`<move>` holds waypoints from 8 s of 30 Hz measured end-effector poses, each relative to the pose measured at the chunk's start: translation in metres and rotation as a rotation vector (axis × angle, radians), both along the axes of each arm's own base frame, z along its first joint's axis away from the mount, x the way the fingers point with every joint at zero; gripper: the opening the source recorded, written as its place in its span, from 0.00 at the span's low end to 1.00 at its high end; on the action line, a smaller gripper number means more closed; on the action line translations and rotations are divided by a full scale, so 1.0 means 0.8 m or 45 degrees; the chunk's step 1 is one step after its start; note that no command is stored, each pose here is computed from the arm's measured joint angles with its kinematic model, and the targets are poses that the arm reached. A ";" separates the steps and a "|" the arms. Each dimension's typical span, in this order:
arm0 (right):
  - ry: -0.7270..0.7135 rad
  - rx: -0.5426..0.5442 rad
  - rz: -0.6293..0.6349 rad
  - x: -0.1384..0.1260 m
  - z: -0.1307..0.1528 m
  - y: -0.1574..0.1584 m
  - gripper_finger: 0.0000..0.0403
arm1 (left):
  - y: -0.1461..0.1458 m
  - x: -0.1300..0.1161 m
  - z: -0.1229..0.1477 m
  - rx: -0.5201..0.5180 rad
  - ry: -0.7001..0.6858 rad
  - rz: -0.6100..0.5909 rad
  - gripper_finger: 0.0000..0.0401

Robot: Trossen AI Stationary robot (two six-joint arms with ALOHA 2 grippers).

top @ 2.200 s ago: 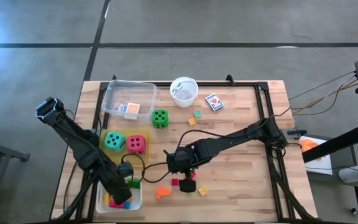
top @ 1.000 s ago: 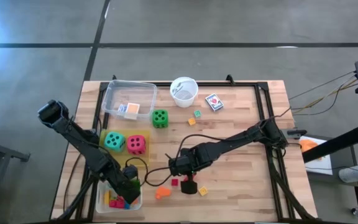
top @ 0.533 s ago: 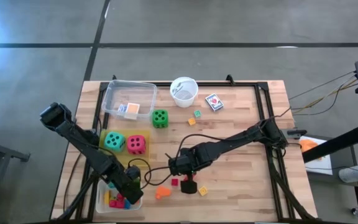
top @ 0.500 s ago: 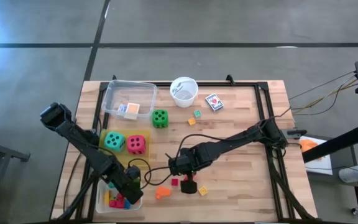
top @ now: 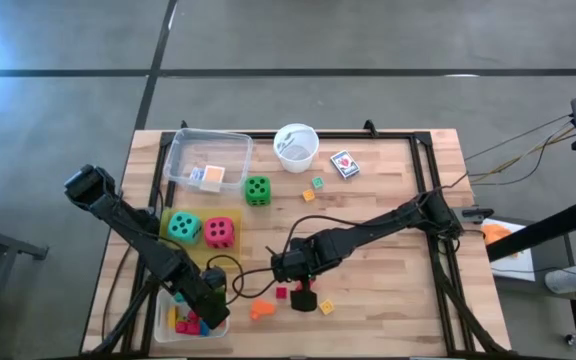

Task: Pick & Place Toys
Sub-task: Put the top orange game piece into the white bin, then put the right red game piece into the white bin

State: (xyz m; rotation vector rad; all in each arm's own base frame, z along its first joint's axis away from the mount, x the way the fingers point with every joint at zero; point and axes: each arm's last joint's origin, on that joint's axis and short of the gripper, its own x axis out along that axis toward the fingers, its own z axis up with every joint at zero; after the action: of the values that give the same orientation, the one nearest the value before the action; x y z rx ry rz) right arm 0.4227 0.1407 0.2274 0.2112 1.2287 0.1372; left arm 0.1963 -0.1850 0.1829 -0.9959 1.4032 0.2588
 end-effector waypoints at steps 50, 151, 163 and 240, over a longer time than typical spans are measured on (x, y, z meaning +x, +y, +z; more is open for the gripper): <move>0.017 -0.008 0.035 -0.003 -0.001 0.002 0.92 | 0.020 -0.019 0.030 0.076 0.029 -0.040 0.62; -0.547 0.171 -0.072 -0.083 0.120 -0.018 0.31 | 0.040 0.079 0.159 0.620 -1.304 -0.033 0.64; -0.619 0.309 -0.202 -0.075 0.129 -0.016 0.31 | 0.045 0.086 0.159 0.561 -1.327 -0.102 0.63; -0.740 0.360 -0.224 -0.073 0.160 -0.022 0.31 | 0.074 0.107 0.172 0.593 -1.502 -0.220 0.28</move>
State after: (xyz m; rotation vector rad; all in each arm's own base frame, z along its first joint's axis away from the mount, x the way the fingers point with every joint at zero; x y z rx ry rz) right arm 0.3645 0.1230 0.3557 0.4868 0.6052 0.2030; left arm 0.2820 -0.1260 0.3207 -0.4532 0.3040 -0.1372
